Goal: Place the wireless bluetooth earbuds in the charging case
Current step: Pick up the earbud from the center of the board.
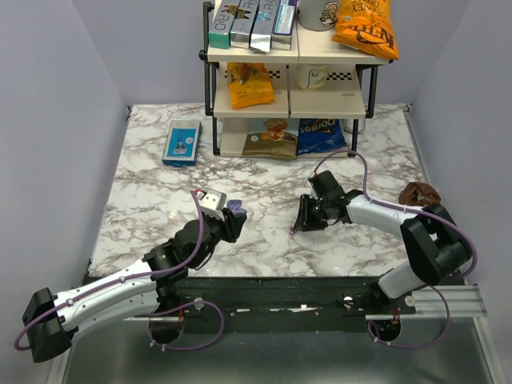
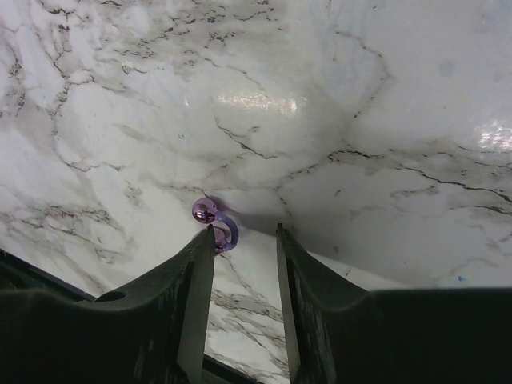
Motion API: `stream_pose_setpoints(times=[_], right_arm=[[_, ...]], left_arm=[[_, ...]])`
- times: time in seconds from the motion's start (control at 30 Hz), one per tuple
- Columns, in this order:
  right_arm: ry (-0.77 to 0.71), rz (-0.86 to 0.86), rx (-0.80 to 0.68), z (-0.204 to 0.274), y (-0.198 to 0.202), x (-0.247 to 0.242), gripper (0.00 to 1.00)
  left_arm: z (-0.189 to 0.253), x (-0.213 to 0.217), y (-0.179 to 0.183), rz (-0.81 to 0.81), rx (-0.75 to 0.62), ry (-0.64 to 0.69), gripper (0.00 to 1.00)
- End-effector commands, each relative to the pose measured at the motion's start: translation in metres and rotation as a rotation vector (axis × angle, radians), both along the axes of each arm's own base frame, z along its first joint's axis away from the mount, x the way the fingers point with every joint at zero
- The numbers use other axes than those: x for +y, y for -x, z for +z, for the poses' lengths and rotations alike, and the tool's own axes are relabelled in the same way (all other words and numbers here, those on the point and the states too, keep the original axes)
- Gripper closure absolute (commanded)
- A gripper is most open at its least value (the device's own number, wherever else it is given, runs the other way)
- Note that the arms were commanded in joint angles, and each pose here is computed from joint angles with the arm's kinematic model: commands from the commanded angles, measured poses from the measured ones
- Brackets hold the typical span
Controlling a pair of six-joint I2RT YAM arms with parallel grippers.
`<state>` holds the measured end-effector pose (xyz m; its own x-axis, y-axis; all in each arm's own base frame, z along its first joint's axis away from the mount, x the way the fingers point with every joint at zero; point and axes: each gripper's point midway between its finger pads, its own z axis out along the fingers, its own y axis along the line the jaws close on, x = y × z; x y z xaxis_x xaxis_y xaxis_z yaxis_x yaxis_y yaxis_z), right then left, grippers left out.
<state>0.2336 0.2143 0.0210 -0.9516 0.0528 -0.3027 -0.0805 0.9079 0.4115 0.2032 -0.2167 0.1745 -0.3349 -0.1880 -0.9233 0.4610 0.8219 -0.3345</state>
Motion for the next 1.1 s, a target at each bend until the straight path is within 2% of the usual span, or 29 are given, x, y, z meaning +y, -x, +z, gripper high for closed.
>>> stream_pose_setpoints(times=[0.0, 0.97, 1.07], right_arm=[[0.044, 0.040, 0.054, -0.0123, 0.0109, -0.0023, 0.55], [0.080, 0.068, 0.063, -0.0151, 0.0182, 0.0071, 0.57], [0.088, 0.068, 0.063, -0.0147, 0.0184, 0.0072, 0.60]], left_arm=[[0.0023, 0.0005, -0.0017, 0.017, -0.011, 0.018, 1.00], [0.0027, 0.0041, 0.0007, 0.017, -0.018, 0.028, 1.00], [0.0035, 0.0046, 0.0006, 0.018, -0.022, 0.028, 1.00]])
